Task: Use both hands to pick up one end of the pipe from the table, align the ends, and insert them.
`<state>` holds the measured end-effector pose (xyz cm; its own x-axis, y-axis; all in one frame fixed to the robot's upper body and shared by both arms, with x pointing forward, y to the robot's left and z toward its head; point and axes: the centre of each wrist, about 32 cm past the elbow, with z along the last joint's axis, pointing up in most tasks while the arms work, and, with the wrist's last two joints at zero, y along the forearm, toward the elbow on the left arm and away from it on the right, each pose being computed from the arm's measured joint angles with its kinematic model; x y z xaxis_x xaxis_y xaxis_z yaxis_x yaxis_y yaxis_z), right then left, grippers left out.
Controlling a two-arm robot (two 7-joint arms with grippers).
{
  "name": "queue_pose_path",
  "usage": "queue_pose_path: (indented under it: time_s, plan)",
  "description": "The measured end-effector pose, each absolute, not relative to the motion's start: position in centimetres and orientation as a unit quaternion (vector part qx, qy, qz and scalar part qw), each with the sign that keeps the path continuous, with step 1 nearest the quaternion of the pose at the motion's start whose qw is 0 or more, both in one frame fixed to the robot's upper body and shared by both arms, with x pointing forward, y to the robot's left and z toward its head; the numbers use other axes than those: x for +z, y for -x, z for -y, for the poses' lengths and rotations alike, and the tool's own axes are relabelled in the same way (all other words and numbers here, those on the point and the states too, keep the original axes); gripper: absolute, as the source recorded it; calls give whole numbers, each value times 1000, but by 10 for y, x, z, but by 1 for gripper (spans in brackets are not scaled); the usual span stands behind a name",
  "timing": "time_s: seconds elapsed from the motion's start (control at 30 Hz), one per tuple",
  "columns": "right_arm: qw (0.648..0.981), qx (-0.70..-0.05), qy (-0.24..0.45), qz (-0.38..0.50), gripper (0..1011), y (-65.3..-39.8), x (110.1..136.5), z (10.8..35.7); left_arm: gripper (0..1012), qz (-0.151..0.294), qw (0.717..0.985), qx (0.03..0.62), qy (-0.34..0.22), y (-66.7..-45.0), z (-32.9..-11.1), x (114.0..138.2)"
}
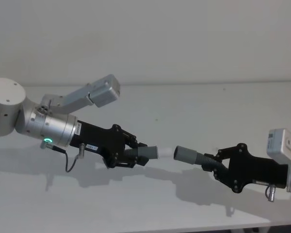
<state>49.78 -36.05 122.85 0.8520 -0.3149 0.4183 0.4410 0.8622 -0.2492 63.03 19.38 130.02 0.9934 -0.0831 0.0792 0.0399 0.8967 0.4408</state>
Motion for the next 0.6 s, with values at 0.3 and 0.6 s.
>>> queue_pose_path:
  time_s: [0.3,0.6]
  plan:
    - [948,-197,168,187,159,-499,1231,361,336,45,972,-36,-227,-634,-189,1299]
    - [949,-186,167,190,159,-500,1234,361,336,45,972,-38,-229,-636,-186,1299]
